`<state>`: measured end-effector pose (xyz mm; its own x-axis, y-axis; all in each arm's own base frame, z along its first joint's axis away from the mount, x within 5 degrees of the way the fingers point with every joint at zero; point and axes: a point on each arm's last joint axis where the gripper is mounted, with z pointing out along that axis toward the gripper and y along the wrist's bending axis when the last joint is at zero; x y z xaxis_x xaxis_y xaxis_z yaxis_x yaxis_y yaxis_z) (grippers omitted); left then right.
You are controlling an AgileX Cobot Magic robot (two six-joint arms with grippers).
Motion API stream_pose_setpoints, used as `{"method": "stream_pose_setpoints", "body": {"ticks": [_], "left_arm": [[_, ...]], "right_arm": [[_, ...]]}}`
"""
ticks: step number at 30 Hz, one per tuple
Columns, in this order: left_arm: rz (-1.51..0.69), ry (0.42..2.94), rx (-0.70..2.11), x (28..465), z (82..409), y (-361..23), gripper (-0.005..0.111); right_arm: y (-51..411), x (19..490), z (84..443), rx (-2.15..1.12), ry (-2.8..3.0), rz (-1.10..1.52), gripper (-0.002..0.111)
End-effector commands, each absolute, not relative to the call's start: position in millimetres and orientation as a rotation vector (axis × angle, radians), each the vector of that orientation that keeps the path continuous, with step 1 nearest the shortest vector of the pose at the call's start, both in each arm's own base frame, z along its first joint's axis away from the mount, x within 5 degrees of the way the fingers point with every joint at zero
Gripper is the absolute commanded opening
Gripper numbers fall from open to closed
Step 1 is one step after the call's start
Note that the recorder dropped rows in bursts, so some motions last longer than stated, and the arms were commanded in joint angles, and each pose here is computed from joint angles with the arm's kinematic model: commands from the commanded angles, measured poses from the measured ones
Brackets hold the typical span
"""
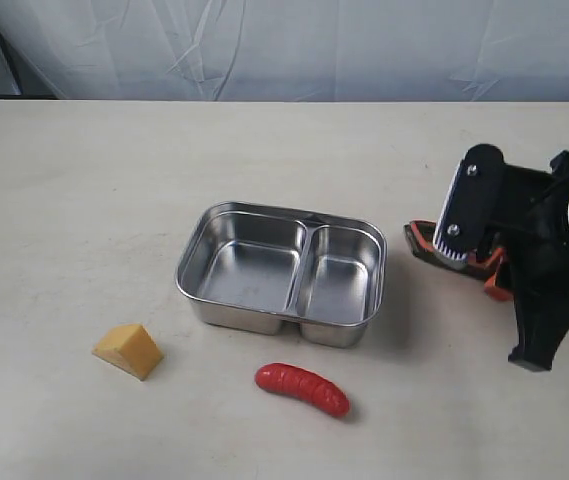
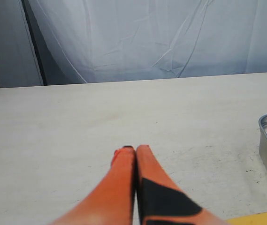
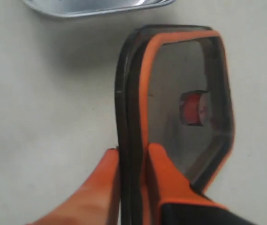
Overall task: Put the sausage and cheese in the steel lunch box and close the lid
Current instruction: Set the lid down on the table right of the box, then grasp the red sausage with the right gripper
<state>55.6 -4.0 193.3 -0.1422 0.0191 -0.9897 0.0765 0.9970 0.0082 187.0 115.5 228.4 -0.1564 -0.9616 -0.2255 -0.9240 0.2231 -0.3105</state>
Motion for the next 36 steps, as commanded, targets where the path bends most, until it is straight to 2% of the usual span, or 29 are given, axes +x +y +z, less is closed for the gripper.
{"method": "stream_pose_setpoints", "body": {"ticks": [1,5,7,11,13,19,23,36], "left_arm": [[-0.045,1.707,0.074,55.5,192.8,-3.9,0.000],[-0.045,1.707,0.074,55.5,192.8,-3.9,0.000],[-0.045,1.707,0.074,55.5,192.8,-3.9,0.000],[-0.045,1.707,0.074,55.5,192.8,-3.9,0.000],[-0.045,1.707,0.074,55.5,192.8,-3.9,0.000],[-0.045,1.707,0.074,55.5,192.8,-3.9,0.000],[-0.045,1.707,0.074,55.5,192.8,-3.9,0.000],[-0.045,1.707,0.074,55.5,192.8,-3.9,0.000]], "right_arm": [[115.0,166.4,215.2,-1.770,2.316,-0.043,-0.001],[120.9,159.6,214.0,-1.710,2.380,0.093,-0.001],[123.3,157.8,214.2,-1.680,2.401,0.146,0.005],[125.5,155.9,214.5,-1.652,2.421,0.198,0.038],[127.1,155.3,214.8,-1.633,2.429,0.227,0.046],[144.5,148.4,220.7,-1.447,2.463,0.552,0.047],[151.3,148.4,223.4,-1.438,2.401,0.644,0.054],[213.2,141.2,185.3,-1.562,2.209,0.524,0.054]]}}
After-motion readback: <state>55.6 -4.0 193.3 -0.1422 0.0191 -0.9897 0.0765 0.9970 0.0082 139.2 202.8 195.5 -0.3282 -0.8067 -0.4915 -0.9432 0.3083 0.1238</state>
